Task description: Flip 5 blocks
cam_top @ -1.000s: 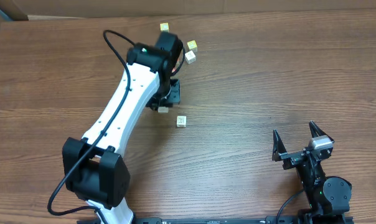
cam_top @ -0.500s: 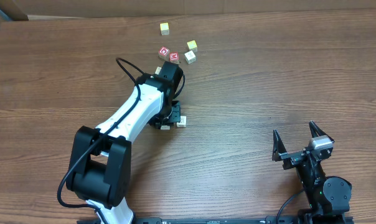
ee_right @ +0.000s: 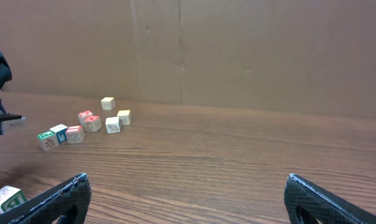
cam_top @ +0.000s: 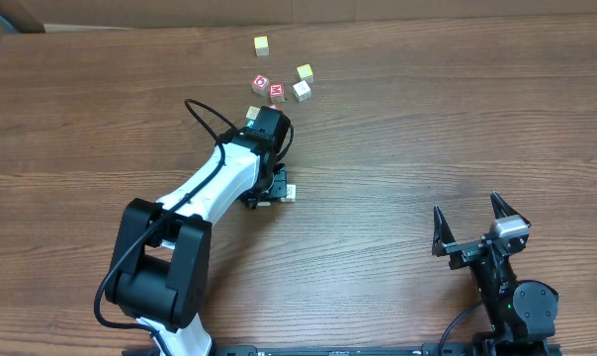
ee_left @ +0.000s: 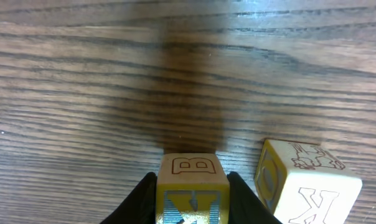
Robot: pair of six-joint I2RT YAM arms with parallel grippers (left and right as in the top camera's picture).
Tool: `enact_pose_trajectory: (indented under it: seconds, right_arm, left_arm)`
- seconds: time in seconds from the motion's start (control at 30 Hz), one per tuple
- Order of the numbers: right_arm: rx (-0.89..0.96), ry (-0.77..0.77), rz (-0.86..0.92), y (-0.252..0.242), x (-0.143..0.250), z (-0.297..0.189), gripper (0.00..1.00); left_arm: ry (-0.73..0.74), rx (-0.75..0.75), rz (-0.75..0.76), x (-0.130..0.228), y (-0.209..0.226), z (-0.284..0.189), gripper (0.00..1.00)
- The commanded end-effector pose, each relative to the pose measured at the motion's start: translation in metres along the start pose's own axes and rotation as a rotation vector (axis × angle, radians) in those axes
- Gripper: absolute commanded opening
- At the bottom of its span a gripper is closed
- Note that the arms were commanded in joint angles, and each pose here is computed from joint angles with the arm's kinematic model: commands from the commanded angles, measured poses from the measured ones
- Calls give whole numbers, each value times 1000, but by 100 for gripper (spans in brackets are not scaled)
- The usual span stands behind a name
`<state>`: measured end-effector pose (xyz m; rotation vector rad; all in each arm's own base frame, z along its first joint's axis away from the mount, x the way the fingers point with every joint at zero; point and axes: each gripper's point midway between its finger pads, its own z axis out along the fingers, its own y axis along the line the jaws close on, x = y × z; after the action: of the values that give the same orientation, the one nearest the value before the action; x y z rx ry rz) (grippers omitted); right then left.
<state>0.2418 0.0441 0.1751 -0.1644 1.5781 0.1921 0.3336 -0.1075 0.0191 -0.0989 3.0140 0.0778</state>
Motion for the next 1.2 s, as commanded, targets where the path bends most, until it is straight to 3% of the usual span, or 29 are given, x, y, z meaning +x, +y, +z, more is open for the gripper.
enact_pose_trajectory:
  seconds: [0.0, 0.07, 0.2, 0.47, 0.87, 0.97, 1.1, 1.17]
  right_arm:
    - [1, 1, -4, 0, 3, 0, 100]
    - [1, 1, -4, 0, 3, 0, 100]
    - [1, 1, -4, 0, 3, 0, 100]
    - [1, 1, -4, 0, 3, 0, 100]
    - [1, 1, -4, 0, 3, 0, 100]
    - [1, 1, -4, -1, 3, 0, 100]
    - [1, 1, -4, 0, 3, 0, 100]
    - [1, 1, -4, -1, 3, 0, 100]
  left_arm:
    - [-3, -20, -13, 0, 3, 3, 30]
    - [-2, -20, -13, 0, 3, 3, 38]
    - [-2, -21, -13, 0, 3, 3, 45]
    - [-20, -10, -35, -11, 6, -3, 41]
    - [-78, 47, -77, -53, 6, -52, 40]
    - [-33, 21, -83, -43, 14, -51, 32]
    - [56, -57, -83, -18, 30, -48, 5]
    - [91, -92, -92, -7, 37, -44, 4]
